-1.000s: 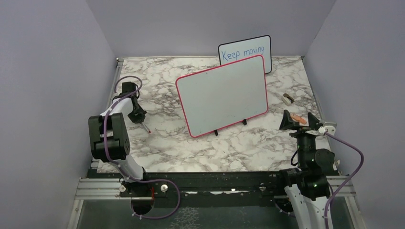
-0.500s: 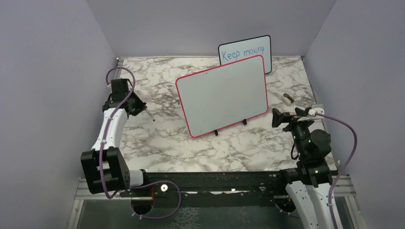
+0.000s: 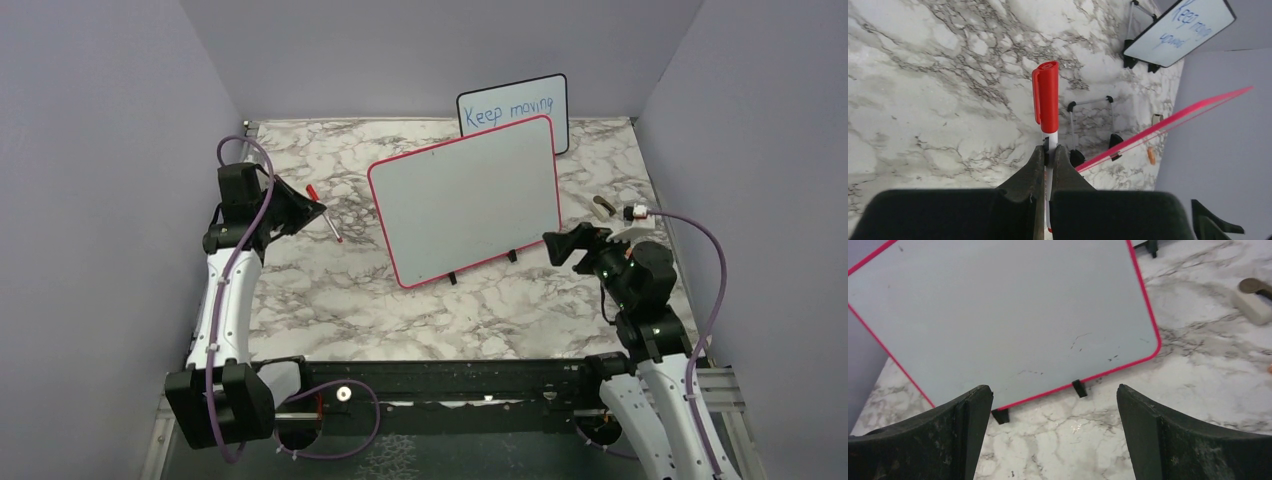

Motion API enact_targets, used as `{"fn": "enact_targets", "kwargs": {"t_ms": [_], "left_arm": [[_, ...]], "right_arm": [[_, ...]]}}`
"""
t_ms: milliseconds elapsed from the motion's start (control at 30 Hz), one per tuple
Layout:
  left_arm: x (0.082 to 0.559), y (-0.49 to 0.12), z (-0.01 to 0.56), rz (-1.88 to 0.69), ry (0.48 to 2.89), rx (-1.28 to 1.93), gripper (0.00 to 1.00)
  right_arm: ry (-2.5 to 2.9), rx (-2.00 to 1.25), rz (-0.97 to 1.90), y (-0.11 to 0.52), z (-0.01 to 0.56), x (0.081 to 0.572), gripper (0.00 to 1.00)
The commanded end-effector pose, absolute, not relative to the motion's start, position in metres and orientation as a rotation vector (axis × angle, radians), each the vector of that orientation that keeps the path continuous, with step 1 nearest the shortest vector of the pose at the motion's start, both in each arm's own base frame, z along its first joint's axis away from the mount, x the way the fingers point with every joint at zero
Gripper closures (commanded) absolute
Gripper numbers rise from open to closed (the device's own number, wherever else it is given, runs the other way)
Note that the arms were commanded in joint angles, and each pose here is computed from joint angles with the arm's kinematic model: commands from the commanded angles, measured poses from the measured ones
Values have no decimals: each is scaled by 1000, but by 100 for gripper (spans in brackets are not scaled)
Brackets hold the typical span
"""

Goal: Write a sentence on the whiteboard
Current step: Open the whiteboard marker at the center of the board.

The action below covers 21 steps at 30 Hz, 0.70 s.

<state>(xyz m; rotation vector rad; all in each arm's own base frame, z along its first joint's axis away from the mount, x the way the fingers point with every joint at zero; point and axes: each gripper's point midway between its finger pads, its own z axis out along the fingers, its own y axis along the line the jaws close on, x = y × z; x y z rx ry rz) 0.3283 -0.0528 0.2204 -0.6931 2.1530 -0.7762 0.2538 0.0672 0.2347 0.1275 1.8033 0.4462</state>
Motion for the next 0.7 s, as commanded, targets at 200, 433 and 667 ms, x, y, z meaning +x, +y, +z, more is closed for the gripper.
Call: {"fn": "enact_targets", "kwargs": {"t_ms": [200,433,667], "left_arm": [[313,-101,275,-1057,2031,-588,100],[299,-140,295,-1120,2014,-506,100],[287,-176,319,-1177,1917,-546,100]], "right_arm": [[1748,95,874,125,218,250,0],[1887,-70,939,145,200,253,0],[1701,-148,937,148,248,258,0]]}}
